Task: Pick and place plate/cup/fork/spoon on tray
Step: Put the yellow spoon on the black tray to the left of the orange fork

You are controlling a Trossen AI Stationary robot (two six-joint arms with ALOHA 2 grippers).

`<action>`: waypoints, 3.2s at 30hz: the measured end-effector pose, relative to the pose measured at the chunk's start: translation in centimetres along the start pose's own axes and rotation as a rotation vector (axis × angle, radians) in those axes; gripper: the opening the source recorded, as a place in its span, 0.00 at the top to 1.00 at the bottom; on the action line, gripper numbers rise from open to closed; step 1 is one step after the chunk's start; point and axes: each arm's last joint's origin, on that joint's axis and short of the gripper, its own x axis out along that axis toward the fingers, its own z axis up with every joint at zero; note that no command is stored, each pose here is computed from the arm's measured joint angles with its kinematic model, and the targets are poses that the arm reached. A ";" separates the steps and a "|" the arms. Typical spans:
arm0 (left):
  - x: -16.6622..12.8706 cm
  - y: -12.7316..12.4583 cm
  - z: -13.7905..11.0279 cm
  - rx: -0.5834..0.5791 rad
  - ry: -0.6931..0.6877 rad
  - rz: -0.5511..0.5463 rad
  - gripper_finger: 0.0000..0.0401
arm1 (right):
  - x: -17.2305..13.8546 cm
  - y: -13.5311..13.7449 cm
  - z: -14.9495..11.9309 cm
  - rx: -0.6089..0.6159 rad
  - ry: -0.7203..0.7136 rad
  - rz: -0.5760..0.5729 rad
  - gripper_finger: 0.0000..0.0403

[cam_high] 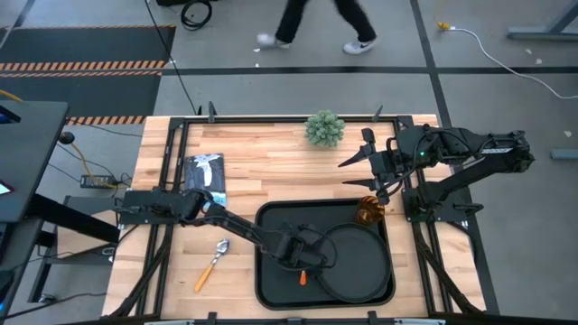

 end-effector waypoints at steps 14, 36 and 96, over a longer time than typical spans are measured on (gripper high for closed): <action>-5.7 2.0 -3.2 -0.145 0.241 0.204 0.82 | 0.0 0.0 -0.1 0.002 0.006 0.001 0.50; -9.2 3.5 -6.7 -0.004 0.437 0.389 0.81 | 0.0 0.4 -1.2 -0.021 0.038 0.027 0.50; -9.2 15.3 -17.7 -0.493 0.550 0.141 0.52 | -2.4 2.9 -7.3 0.083 -0.205 0.070 0.50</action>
